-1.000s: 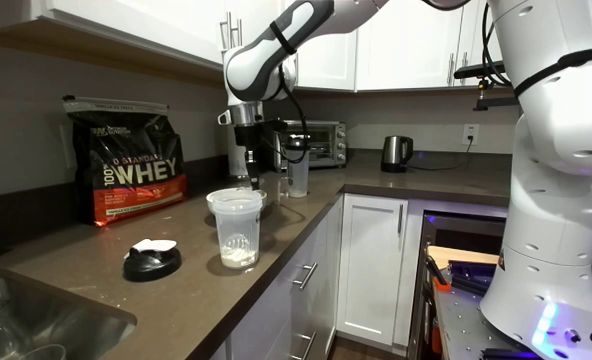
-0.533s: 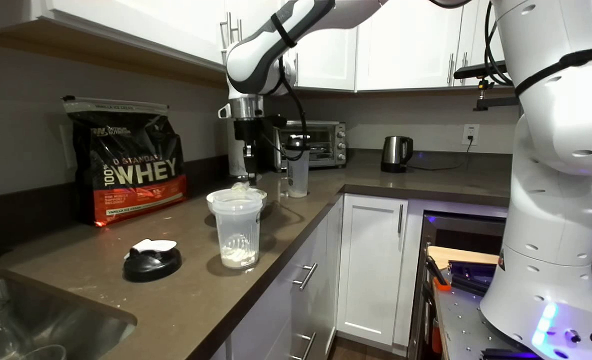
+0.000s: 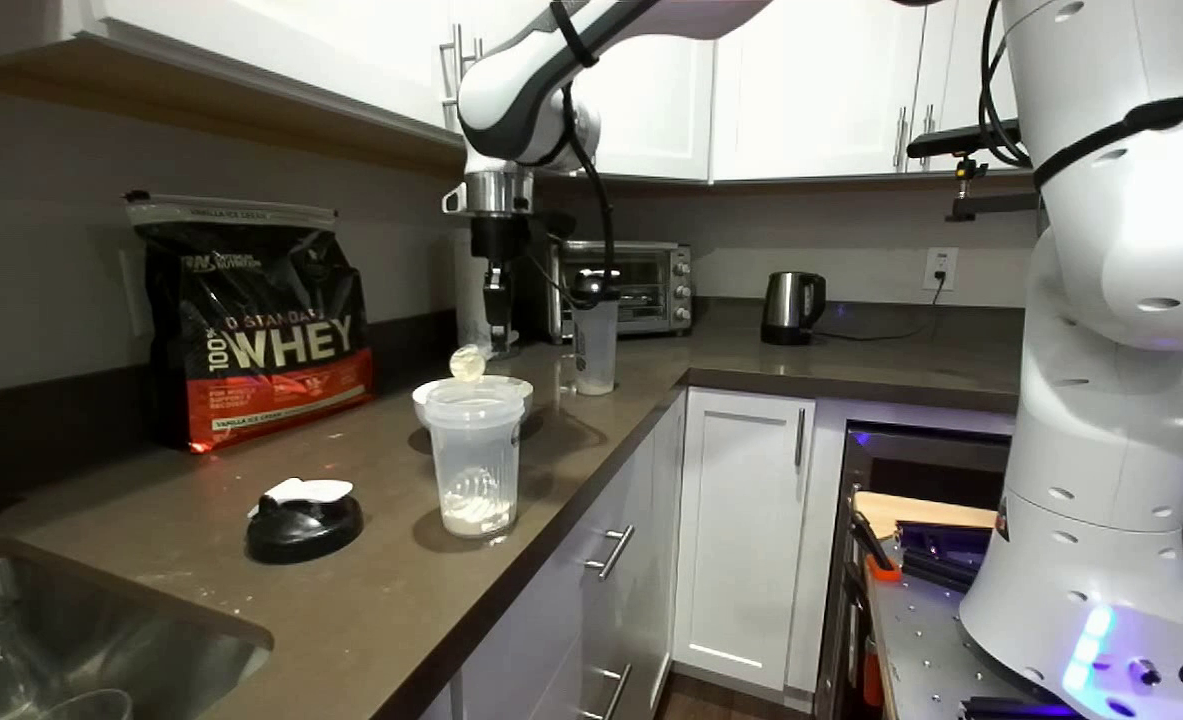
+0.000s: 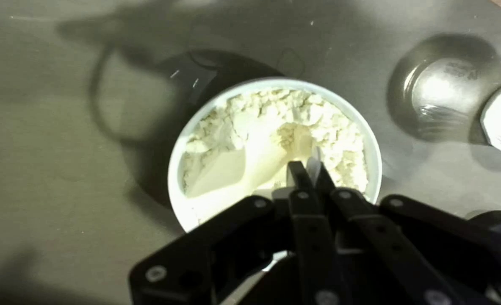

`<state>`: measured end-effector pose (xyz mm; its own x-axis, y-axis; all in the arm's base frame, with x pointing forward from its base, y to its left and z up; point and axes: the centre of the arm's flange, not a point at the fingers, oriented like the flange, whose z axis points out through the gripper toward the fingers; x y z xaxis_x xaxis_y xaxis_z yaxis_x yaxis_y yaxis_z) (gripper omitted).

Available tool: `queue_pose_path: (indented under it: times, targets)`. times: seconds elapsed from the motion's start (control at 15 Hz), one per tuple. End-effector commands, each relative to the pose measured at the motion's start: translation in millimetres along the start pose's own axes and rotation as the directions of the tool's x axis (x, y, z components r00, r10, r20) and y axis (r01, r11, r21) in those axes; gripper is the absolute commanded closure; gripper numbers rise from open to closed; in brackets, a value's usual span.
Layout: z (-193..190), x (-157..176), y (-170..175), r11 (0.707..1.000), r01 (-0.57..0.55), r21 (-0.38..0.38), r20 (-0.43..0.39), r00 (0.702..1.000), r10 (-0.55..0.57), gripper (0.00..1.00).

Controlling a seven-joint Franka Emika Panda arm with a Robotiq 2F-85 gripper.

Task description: Put one scoop of powder from the white bowl into the clear bottle on the left

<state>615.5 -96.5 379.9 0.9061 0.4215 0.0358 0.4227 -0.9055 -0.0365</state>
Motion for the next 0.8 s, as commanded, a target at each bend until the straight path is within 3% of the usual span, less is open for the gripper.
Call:
queue_pose_path:
  times: [0.0,0.73]
  targets:
    - [-10,-18,5,0.995,-0.022,0.097,-0.037,0.999,0.026,0.99]
    - [-31,-51,-6,0.974,-0.056,0.218,-0.070,0.995,0.073,0.99]
